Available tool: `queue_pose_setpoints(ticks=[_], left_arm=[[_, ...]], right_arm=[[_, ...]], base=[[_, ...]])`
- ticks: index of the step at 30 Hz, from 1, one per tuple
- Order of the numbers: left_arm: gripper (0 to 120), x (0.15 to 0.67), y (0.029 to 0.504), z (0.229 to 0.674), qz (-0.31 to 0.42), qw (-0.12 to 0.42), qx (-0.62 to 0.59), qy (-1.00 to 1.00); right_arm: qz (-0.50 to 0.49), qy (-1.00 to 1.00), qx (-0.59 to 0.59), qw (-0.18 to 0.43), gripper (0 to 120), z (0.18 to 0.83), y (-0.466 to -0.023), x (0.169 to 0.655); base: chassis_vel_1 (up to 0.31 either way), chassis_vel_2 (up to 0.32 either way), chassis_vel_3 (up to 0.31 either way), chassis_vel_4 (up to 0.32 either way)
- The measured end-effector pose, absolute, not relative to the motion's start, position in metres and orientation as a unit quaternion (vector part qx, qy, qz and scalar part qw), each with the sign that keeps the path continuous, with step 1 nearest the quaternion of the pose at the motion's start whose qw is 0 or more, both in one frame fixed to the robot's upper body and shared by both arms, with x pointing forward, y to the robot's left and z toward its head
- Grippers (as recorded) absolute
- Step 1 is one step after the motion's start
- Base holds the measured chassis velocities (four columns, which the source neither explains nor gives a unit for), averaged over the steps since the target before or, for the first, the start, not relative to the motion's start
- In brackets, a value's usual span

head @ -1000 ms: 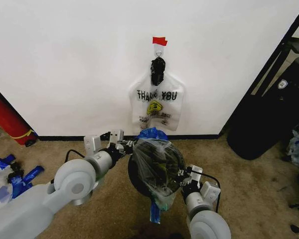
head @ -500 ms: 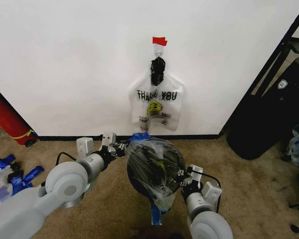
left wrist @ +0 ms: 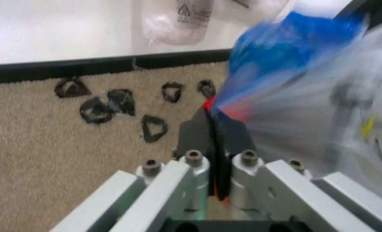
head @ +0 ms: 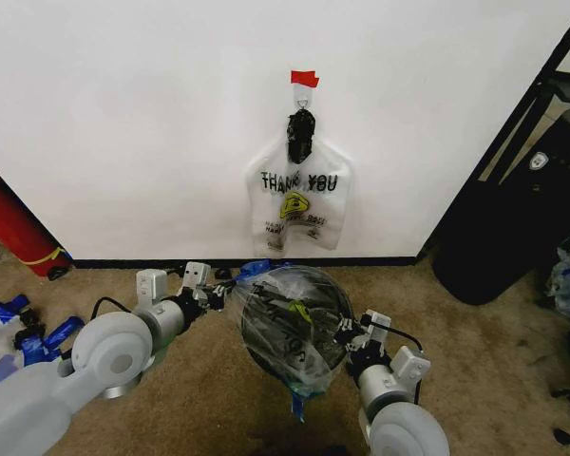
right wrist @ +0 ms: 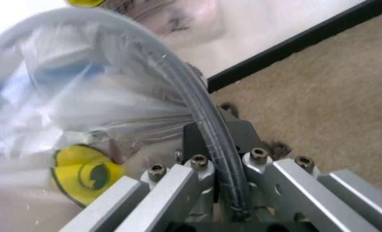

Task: Pick up the garbage bag from the wall and place it over the trash bin.

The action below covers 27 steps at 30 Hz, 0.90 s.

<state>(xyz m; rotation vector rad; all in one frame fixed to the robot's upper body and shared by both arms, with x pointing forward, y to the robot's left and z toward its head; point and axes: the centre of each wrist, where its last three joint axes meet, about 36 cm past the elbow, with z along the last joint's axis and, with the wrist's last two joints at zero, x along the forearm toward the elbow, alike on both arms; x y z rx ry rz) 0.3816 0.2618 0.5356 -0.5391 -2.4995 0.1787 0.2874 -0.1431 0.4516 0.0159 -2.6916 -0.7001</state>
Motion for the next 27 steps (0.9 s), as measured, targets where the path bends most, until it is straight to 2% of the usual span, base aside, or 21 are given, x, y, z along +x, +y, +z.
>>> queue_pose_setpoints(ticks=[1, 4, 6, 10, 11, 13, 14, 17, 19, 21, 22, 25, 27], left_arm=[[4, 0.382, 0.262, 0.536, 0.067, 0.285, -0.202, -0.935], [18, 0.377, 0.257, 0.543, 0.066, 0.280, -0.206, -0.936], [21, 0.375, 0.255, 0.546, 0.065, 0.277, -0.208, -0.936], [41, 0.361, 0.244, 0.562, 0.067, 0.259, -0.228, -0.936], [41, 0.361, 0.244, 0.562, 0.067, 0.259, -0.228, -0.936], [51, 0.350, 0.235, 0.569, 0.074, 0.248, -0.227, -0.939], [51, 0.350, 0.235, 0.569, 0.074, 0.248, -0.227, -0.939], [66, 0.329, 0.219, 0.578, 0.108, 0.229, -0.217, -0.943], [70, 0.323, 0.215, 0.578, 0.120, 0.228, -0.215, -0.942], [81, 0.306, 0.206, 0.575, 0.153, 0.232, -0.219, -0.935], [81, 0.306, 0.206, 0.575, 0.153, 0.232, -0.219, -0.935], [94, 0.286, 0.196, 0.565, 0.194, 0.251, -0.227, -0.921], [94, 0.286, 0.196, 0.564, 0.195, 0.252, -0.227, -0.920]], right_arm=[[-0.248, -0.952, 0.006, 0.179, 0, 0.452, -0.143, 0.287], [-0.253, -0.950, 0.000, 0.184, 0, 0.449, -0.144, 0.290], [-0.255, -0.949, -0.003, 0.186, 0, 0.448, -0.145, 0.291], [-0.275, -0.942, -0.027, 0.191, 0, 0.447, -0.154, 0.300], [-0.275, -0.942, -0.027, 0.191, 0, 0.447, -0.154, 0.300], [-0.283, -0.939, -0.040, 0.190, 0, 0.447, -0.159, 0.304], [-0.283, -0.939, -0.040, 0.190, 0, 0.447, -0.159, 0.304], [-0.308, -0.930, -0.062, 0.193, 0, 0.449, -0.169, 0.311], [-0.316, -0.926, -0.067, 0.195, 0, 0.449, -0.171, 0.312], [-0.330, -0.920, -0.075, 0.200, 0, 0.450, -0.174, 0.315], [-0.330, -0.920, -0.075, 0.200, 0, 0.450, -0.174, 0.315], [-0.351, -0.908, -0.088, 0.209, 0, 0.451, -0.178, 0.319], [-0.352, -0.908, -0.089, 0.209, 0, 0.451, -0.178, 0.319]], base=[[0.000, 0.000, 0.000, 0.000], [0.000, 0.000, 0.000, 0.000], [0.000, 0.000, 0.000, 0.000], [0.000, 0.000, 0.000, 0.000], [0.000, 0.000, 0.000, 0.000], [0.000, 0.000, 0.000, 0.000], [0.000, 0.000, 0.000, 0.000], [0.000, 0.000, 0.000, 0.000], [0.000, 0.000, 0.000, 0.000], [0.000, 0.000, 0.000, 0.000], [0.000, 0.000, 0.000, 0.000], [0.000, 0.000, 0.000, 0.000], [0.000, 0.000, 0.000, 0.000]])
